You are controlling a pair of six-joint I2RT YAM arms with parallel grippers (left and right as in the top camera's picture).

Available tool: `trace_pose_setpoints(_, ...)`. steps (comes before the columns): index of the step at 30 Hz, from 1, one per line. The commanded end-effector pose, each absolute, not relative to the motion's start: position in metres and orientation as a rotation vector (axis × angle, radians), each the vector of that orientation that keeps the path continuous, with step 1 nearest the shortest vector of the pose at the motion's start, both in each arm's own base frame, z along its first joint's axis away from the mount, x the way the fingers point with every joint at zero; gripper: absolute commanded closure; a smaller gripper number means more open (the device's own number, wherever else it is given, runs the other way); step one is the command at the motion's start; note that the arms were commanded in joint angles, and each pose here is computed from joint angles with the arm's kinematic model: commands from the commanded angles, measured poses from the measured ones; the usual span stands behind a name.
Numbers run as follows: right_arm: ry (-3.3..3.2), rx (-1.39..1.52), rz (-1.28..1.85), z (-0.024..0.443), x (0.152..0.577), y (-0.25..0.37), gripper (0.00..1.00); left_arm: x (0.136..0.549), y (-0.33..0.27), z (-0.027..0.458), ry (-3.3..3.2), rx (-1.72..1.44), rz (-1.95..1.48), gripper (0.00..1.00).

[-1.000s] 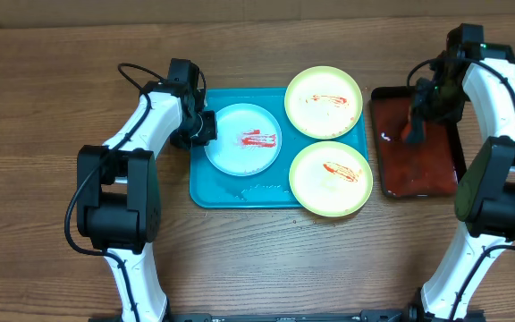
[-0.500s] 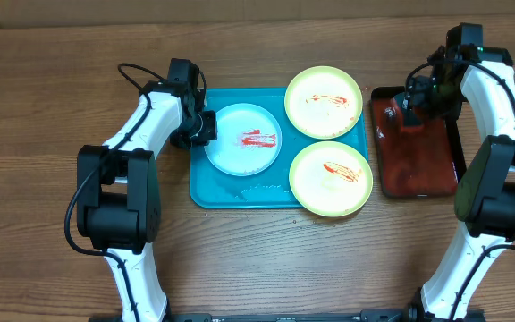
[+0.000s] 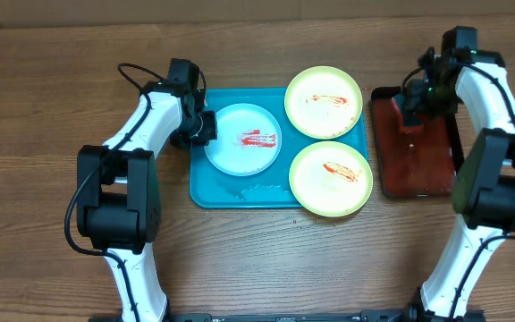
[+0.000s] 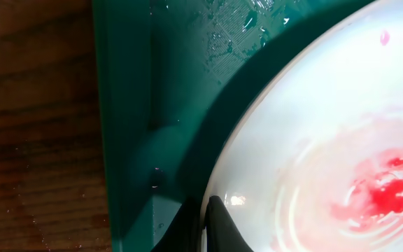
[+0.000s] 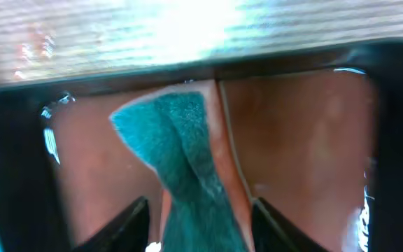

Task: Clean dirty plates on tray and stack at the side
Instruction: 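Lift the sponge out of the water tray with right gripper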

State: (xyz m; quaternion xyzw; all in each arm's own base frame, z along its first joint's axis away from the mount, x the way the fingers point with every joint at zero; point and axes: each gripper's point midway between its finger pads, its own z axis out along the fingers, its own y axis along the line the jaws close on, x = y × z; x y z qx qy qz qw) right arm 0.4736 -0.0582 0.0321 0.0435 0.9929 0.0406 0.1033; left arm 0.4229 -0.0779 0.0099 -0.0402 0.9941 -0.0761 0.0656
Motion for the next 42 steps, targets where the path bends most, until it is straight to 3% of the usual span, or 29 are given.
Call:
trace_pose_setpoints(1,2.969,0.079,0.154,0.007,0.473,-0.045,0.60,0.416,-0.077,0.000,3.027,-0.120,-0.198,0.96)
trace_pose_setpoints(3,2.972,0.072,0.158,0.002,0.474,-0.043,0.64,0.416,-0.078,0.000,3.028,-0.119,-0.204,0.96)
trace_pose_setpoints(7,2.963,0.121,0.160,0.003,0.476,-0.042,0.95,0.415,-0.081,0.000,3.034,-0.118,-0.225,0.96)
trace_pose_setpoints(8,2.962,0.141,0.163,0.004,0.476,-0.042,0.96,0.414,-0.081,0.000,3.037,-0.118,-0.225,0.96)
trace_pose_setpoints(42,2.854,0.435,0.161,0.184,0.401,-0.049,0.96,0.399,-0.079,-0.001,3.100,-0.127,-0.215,0.96)
